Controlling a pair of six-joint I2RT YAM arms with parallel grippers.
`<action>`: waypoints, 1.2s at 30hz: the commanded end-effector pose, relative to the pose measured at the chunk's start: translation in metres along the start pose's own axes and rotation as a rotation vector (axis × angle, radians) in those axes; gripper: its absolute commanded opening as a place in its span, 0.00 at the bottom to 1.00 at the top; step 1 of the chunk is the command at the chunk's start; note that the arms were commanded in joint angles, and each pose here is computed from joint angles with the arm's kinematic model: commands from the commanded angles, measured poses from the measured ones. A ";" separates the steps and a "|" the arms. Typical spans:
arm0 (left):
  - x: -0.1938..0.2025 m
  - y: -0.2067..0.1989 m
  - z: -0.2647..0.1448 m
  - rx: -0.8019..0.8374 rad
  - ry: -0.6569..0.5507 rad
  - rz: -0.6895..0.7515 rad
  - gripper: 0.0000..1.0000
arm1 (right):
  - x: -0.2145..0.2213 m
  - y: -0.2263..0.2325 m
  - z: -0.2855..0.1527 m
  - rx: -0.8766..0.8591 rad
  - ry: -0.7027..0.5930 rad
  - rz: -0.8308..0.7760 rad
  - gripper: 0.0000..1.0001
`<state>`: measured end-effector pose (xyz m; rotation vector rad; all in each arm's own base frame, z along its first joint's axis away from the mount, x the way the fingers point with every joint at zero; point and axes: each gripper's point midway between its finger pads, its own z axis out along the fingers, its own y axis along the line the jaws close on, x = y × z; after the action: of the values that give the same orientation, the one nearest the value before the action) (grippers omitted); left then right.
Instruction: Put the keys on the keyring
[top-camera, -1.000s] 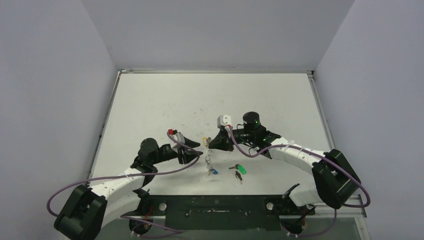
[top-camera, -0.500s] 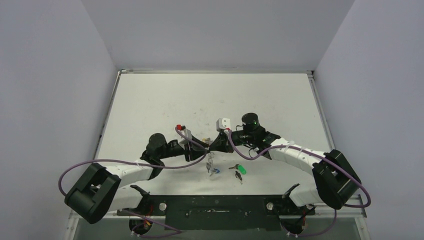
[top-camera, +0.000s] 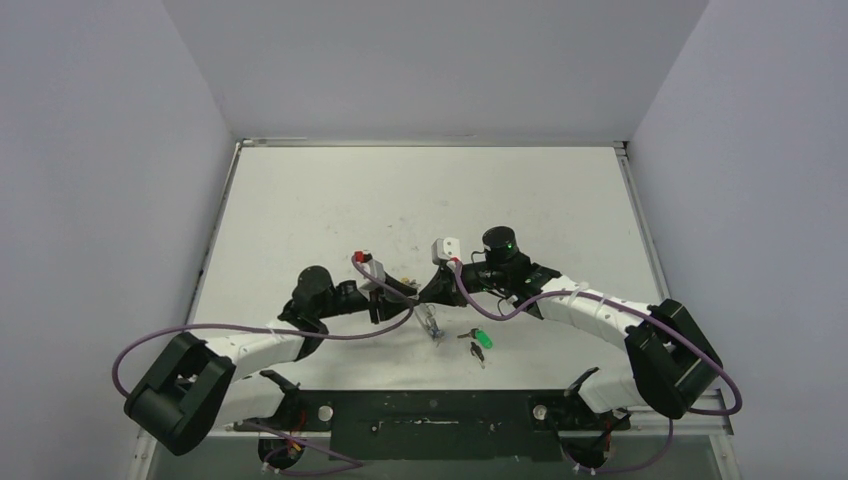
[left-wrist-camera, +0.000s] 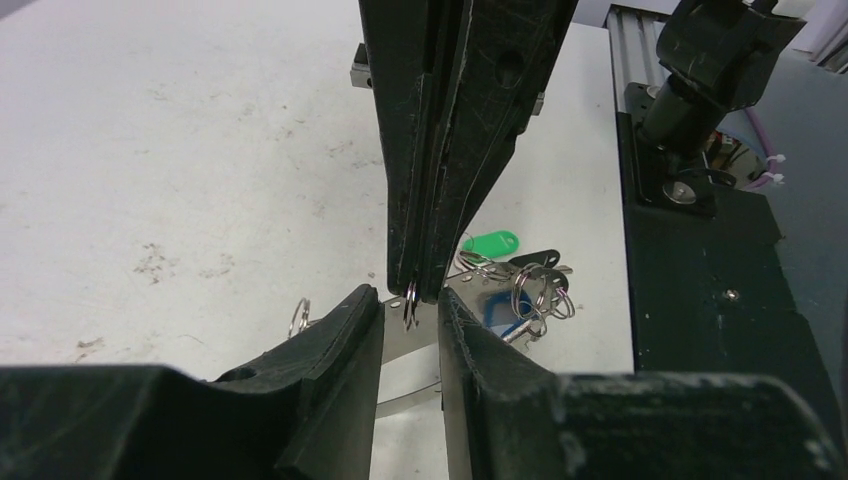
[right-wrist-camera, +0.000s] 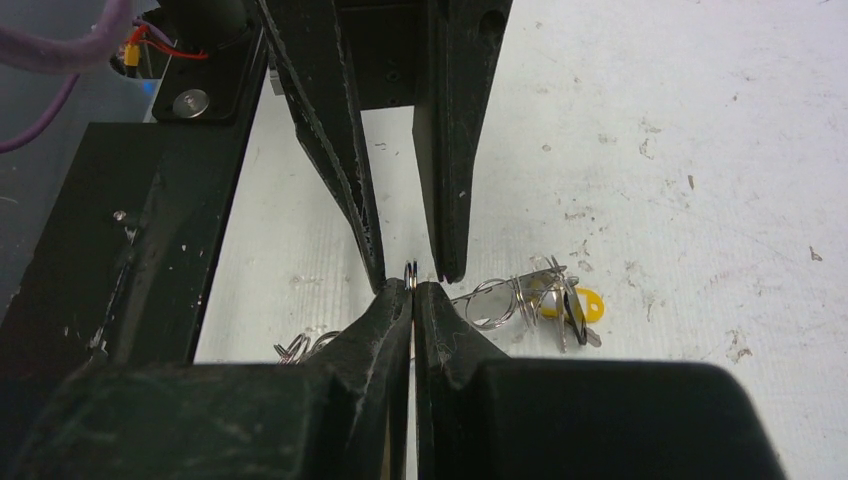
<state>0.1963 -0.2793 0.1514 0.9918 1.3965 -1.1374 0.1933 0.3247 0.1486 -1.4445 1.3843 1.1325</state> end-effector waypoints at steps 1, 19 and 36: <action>-0.021 0.007 -0.004 -0.056 -0.028 0.096 0.25 | -0.028 0.003 -0.002 -0.018 -0.062 -0.103 0.00; -0.013 0.001 -0.003 -0.028 -0.003 0.066 0.27 | -0.031 0.004 -0.002 -0.023 -0.066 -0.102 0.00; -0.015 -0.004 0.011 0.034 -0.025 0.057 0.14 | -0.028 0.003 -0.001 -0.019 -0.051 -0.098 0.00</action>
<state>0.1931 -0.2812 0.1383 1.0167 1.4445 -1.1182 0.1893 0.3245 0.1488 -1.4534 1.3862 1.1376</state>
